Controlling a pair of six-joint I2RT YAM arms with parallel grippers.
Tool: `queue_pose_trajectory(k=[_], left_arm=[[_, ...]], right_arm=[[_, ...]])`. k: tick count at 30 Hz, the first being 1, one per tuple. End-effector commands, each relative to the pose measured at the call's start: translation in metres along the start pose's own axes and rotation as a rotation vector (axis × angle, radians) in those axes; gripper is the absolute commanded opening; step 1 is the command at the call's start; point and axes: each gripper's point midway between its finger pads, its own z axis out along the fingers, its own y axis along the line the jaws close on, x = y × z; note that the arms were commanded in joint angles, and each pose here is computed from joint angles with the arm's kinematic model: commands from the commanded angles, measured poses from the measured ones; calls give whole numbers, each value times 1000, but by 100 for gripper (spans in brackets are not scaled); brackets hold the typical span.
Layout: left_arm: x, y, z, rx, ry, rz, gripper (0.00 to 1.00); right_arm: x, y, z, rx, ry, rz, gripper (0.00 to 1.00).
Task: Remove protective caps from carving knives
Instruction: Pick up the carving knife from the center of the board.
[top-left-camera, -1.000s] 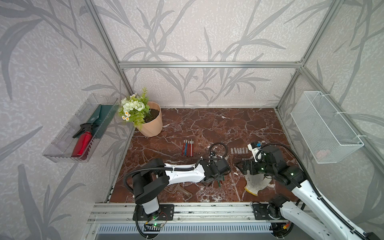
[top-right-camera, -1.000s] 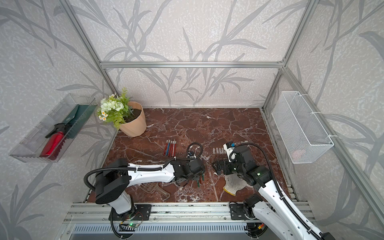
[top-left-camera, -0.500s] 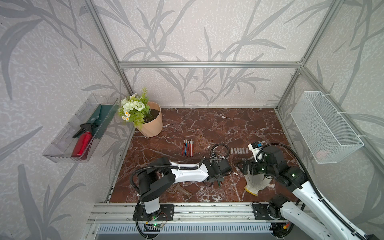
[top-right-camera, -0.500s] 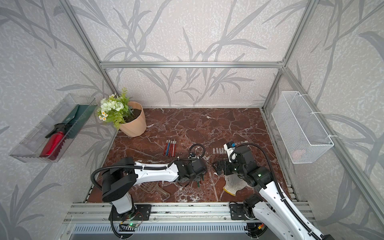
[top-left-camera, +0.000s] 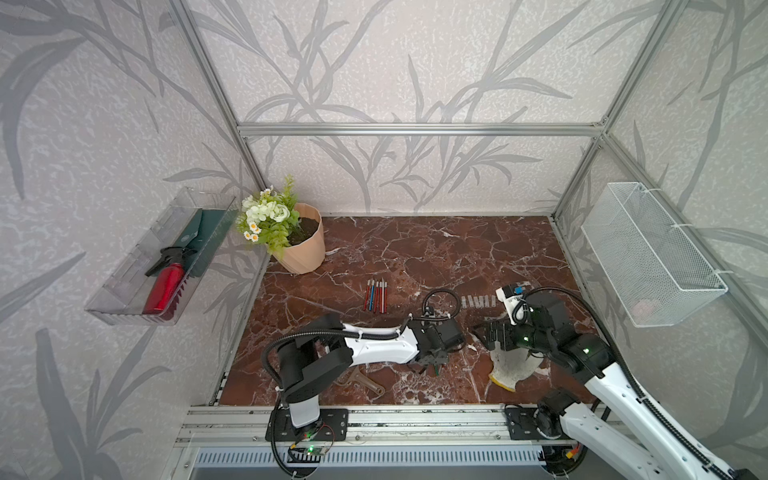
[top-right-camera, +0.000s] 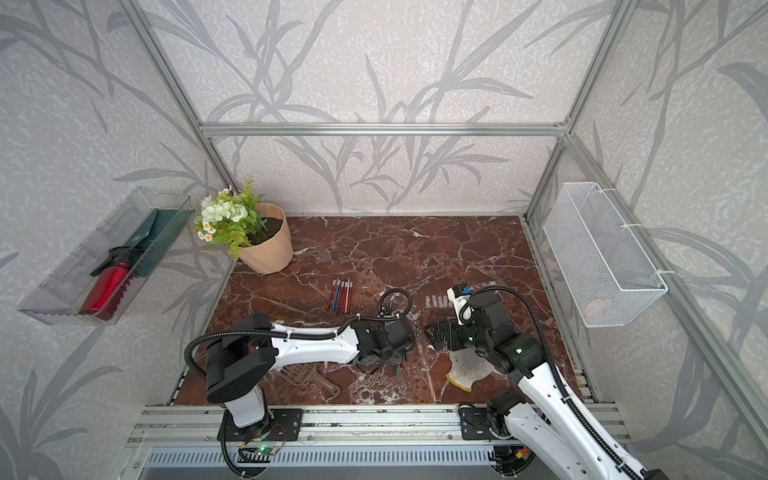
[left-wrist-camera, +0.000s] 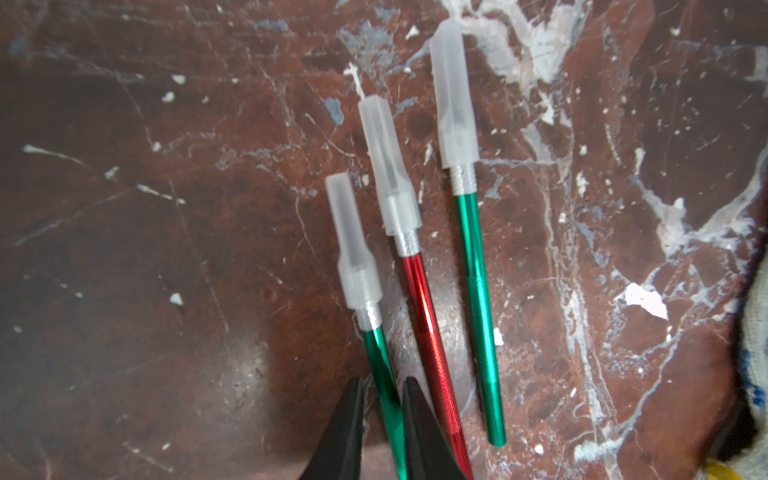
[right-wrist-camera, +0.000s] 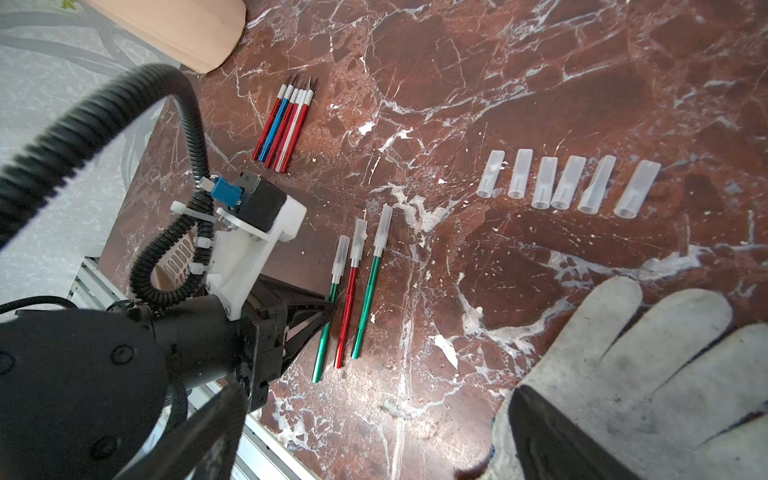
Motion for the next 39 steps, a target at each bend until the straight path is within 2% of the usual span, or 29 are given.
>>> queue_pose_trajectory(k=[1,23,27,33,39], left_arm=[[2,3,0,-36,11,7,22],[9,14,1,-67,28,10,14],[6,15,-2,-69,21,25,10],[-8,22,-15,-92,-23,62,9],[-22,18,-28,20,-68,124,9]], right_arm=[[2,2,1,-12,1,-6,99],[1,2,0,-11,0,-4,99],[1,2,1,-15,3,1,99],[0,7,5,-45,7,22,99],[-2,14,17,-97,18,76,97]])
